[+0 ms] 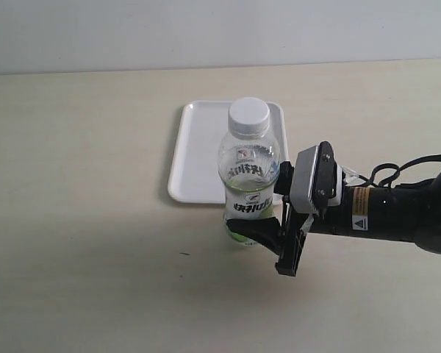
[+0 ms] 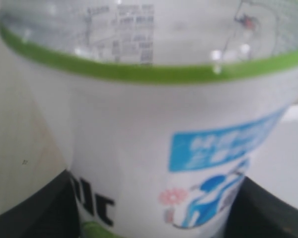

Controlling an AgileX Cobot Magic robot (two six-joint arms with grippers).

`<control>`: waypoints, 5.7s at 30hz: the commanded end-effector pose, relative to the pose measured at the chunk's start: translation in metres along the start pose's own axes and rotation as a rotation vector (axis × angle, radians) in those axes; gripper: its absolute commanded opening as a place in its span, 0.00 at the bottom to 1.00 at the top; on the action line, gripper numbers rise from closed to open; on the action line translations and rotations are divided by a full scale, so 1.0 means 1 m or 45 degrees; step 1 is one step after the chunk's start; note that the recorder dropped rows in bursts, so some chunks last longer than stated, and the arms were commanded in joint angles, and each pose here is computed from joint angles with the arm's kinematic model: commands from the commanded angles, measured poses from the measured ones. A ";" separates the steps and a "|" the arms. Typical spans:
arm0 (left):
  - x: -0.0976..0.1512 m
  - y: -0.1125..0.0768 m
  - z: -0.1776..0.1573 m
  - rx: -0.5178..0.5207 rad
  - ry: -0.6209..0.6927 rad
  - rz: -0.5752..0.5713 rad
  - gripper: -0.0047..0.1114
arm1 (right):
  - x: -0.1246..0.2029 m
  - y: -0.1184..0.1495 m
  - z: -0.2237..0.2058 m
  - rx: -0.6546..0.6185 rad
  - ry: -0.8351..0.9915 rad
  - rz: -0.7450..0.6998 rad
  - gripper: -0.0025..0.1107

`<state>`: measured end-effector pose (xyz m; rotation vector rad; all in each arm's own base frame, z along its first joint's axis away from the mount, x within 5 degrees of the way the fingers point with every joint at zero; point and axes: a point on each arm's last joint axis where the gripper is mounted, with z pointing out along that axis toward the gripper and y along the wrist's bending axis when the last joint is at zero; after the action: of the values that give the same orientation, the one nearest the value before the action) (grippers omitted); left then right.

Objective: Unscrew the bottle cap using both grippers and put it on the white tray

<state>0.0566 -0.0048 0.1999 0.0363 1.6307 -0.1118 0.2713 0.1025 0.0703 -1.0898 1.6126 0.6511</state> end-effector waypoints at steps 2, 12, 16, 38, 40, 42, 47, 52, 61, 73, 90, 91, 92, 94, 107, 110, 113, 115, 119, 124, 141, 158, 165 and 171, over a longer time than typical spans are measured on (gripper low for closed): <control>-0.005 -0.001 -0.001 0.025 -0.076 -0.061 0.04 | -0.010 -0.001 0.000 -0.015 -0.070 -0.027 0.02; -0.018 -0.003 -0.002 0.095 -0.242 -0.522 0.04 | -0.010 0.000 0.000 -0.028 -0.070 0.007 0.02; -0.027 -0.003 -0.005 0.149 -0.358 -0.648 0.04 | -0.010 0.000 0.000 -0.028 -0.070 0.007 0.02; -0.065 -0.022 0.042 0.232 0.012 -0.359 0.04 | -0.025 -0.006 -0.004 -0.017 -0.034 0.111 0.02; -0.073 -0.028 0.053 0.283 0.026 -0.282 0.04 | -0.028 -0.010 -0.004 -0.017 0.030 0.146 0.02; -0.081 -0.033 0.064 0.324 0.032 -0.209 0.04 | -0.030 -0.012 -0.004 -0.039 0.078 0.177 0.02; -0.099 -0.042 0.094 0.390 0.077 0.001 0.04 | -0.031 -0.014 -0.004 -0.041 0.103 0.188 0.02; -0.116 -0.053 0.130 0.464 0.165 0.107 0.04 | -0.028 -0.014 -0.004 -0.046 0.141 0.160 0.02; -0.130 -0.101 0.177 1.124 0.437 0.088 0.04 | -0.028 -0.014 -0.004 -0.047 0.145 0.122 0.02; -0.167 -0.039 0.235 0.066 0.169 0.844 0.04 | -0.028 -0.014 -0.004 -0.043 0.150 0.131 0.02; -0.164 -0.128 0.241 1.012 0.888 0.639 0.04 | -0.027 -0.013 -0.004 -0.060 0.154 0.015 0.02; -0.161 -0.140 0.241 1.089 0.935 0.643 0.04 | -0.027 -0.013 -0.004 -0.060 0.154 0.007 0.02; -0.158 -0.151 0.240 1.156 0.981 0.661 0.04 | -0.027 -0.013 -0.004 -0.060 0.154 0.005 0.02; -0.155 -0.170 0.236 1.246 1.002 0.683 0.04 | -0.027 -0.013 -0.004 -0.060 0.154 0.005 0.02; -0.152 -0.221 0.226 1.329 0.798 0.736 0.48 | -0.028 -0.013 -0.004 -0.060 0.146 0.007 0.02; -0.152 -0.222 0.225 1.334 0.807 0.713 0.55 | -0.028 -0.014 -0.004 -0.053 0.144 0.011 0.02; -0.148 -0.222 0.224 1.338 0.888 0.668 0.55 | -0.028 -0.014 -0.004 -0.051 0.144 0.012 0.02; -0.147 -0.221 0.222 1.349 0.911 0.681 0.55 | -0.028 -0.014 -0.004 -0.051 0.144 0.012 0.02; -0.145 -0.219 0.221 1.384 0.905 0.779 0.55 | -0.028 -0.014 -0.004 -0.053 0.144 0.011 0.02; -0.143 -0.219 0.216 1.526 0.830 0.960 0.55 | -0.028 -0.014 -0.004 -0.053 0.144 0.013 0.02; -0.121 -0.227 0.231 1.608 0.803 1.057 0.55 | -0.027 -0.014 -0.004 -0.045 0.160 0.013 0.02; -0.112 -0.233 0.234 1.652 0.842 0.973 0.55 | -0.027 -0.015 -0.004 -0.038 0.164 0.016 0.02; -0.110 -0.234 0.234 1.654 0.847 0.969 0.55 | -0.027 -0.015 -0.004 -0.039 0.161 0.016 0.02; -0.104 -0.236 0.238 1.644 0.888 0.922 0.55 | -0.026 -0.015 -0.004 -0.037 0.169 0.015 0.02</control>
<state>0.2773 -0.2530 0.3048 1.8029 1.8198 -0.5918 0.2806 0.0995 0.0906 -1.1856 1.7709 0.6236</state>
